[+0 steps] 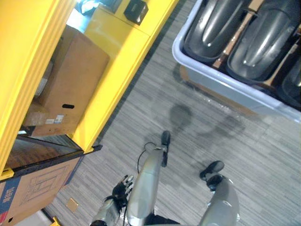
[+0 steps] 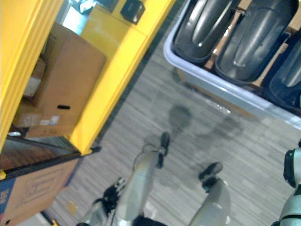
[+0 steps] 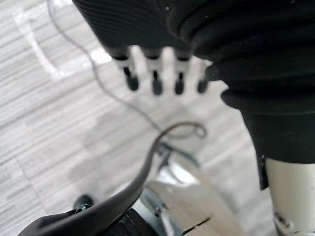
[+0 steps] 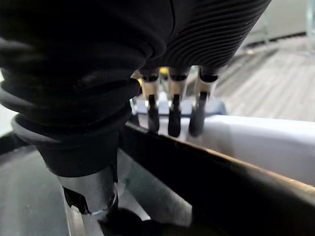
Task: Walk over and take plastic housings, then place them on the shelf
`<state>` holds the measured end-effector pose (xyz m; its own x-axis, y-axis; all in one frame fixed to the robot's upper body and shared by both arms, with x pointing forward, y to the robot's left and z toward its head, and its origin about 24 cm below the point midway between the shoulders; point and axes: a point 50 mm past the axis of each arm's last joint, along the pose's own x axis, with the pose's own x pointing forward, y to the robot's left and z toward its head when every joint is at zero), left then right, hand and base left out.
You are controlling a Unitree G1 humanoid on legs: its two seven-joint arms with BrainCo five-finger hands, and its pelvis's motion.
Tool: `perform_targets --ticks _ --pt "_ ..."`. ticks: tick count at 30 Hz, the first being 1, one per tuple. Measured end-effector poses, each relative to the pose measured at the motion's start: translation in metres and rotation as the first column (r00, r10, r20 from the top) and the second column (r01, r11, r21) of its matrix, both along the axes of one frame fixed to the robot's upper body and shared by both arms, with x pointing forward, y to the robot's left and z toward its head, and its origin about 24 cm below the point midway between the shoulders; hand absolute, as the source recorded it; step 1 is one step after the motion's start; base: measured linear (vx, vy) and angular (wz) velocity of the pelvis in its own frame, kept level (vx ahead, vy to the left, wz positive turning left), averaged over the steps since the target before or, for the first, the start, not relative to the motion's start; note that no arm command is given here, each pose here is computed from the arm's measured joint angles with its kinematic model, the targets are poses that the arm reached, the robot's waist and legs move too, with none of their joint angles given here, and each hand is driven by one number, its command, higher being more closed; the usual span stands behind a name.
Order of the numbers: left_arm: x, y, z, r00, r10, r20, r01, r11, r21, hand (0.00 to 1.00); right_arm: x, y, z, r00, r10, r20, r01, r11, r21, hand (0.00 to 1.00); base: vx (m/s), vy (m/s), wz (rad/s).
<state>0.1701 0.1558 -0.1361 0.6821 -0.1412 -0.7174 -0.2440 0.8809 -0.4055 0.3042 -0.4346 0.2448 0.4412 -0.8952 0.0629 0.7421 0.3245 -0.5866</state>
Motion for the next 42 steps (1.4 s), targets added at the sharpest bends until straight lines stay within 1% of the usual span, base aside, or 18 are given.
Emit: perform_targets --ticks 2,6,12,15,18,21,23,25,27,29,33,37,39,41,42 --pt "0.001 -0.002 0.0 1.0 -0.015 0.005 0.015 1.0 0.003 0.0 -0.002 -0.001 -0.005 0.999 -0.015 -0.032 0.016 1.0 0.012 1.0 0.04 0.007 0.0" --pt "0.001 -0.002 0.001 1.0 -0.014 0.012 0.014 1.0 0.005 0.0 -0.007 -0.006 -0.016 0.993 -0.051 -0.104 0.05 0.999 -0.011 1.0 0.04 0.003 0.01" --pt "0.002 -0.002 0.001 1.0 -0.008 0.01 0.008 1.0 0.016 0.0 -0.009 -0.007 -0.02 0.989 -0.081 -0.126 0.077 0.996 -0.038 1.0 0.04 -0.006 0.01" --pt "0.003 0.0 0.002 1.0 0.011 0.006 -0.011 1.0 0.029 0.0 -0.004 -0.002 -0.023 0.99 -0.062 -0.126 0.056 0.997 -0.055 1.0 0.0 0.0 0.0" --pt "0.006 0.002 0.004 0.999 0.038 0.018 -0.039 0.999 0.033 0.0 0.005 0.006 -0.024 0.994 -0.017 -0.107 0.006 0.995 -0.1 1.0 -0.02 0.004 -0.09" --pt "0.01 0.005 0.007 0.997 0.073 0.036 -0.073 0.997 0.022 0.0 0.014 0.016 -0.019 0.993 0.024 -0.111 -0.044 0.983 -0.18 1.0 -0.02 -0.007 -0.14" --pt "0.012 0.01 0.008 0.992 0.118 0.044 -0.119 0.993 0.009 0.0 0.021 0.026 -0.005 0.994 0.06 -0.092 -0.082 0.962 -0.259 1.0 -0.02 -0.015 -0.16" --pt "0.015 0.014 0.011 0.986 0.156 0.059 -0.156 0.988 -0.003 0.0 0.026 0.034 0.001 0.993 0.089 -0.073 -0.107 0.95 -0.294 1.0 -0.01 -0.026 -0.12" --pt "0.018 0.017 0.013 0.983 0.167 0.081 -0.168 0.986 0.002 0.0 0.03 0.04 0.005 0.993 0.108 -0.053 -0.12 0.939 -0.323 1.0 0.0 -0.044 -0.11" --pt "0.022 0.017 0.018 0.978 0.174 0.114 -0.175 0.985 -0.002 0.0 0.032 0.047 0.015 0.993 0.118 -0.027 -0.12 0.915 -0.384 1.0 0.0 -0.05 -0.07" --pt "0.025 0.022 0.023 0.966 0.212 0.147 -0.211 0.977 -0.02 0.0 0.035 0.056 0.024 0.988 0.153 -0.004 -0.14 0.891 -0.432 1.0 0.04 -0.033 0.0" --pt "0.028 0.025 0.029 0.957 0.226 0.184 -0.227 0.974 -0.012 0.0 0.04 0.065 0.024 0.983 0.183 0.001 -0.164 0.884 -0.439 1.0 0.07 -0.024 -0.04" --pt "0.029 0.035 0.037 0.939 0.237 0.249 -0.247 0.969 0.009 0.0 0.046 0.081 0.028 0.967 0.253 0.041 -0.207 0.865 -0.457 1.0 0.04 -0.01 -0.07" --pt "0.032 0.041 0.044 0.926 0.238 0.293 -0.255 0.967 0.019 0.0 0.046 0.086 0.03 0.958 0.282 0.062 -0.218 0.847 -0.486 1.0 0.02 -0.007 -0.08" --pt "0.038 0.046 0.054 0.902 0.251 0.352 -0.276 0.961 0.021 0.0 0.044 0.091 0.031 0.948 0.308 0.083 -0.223 0.827 -0.516 1.0 0.04 -0.013 -0.06"
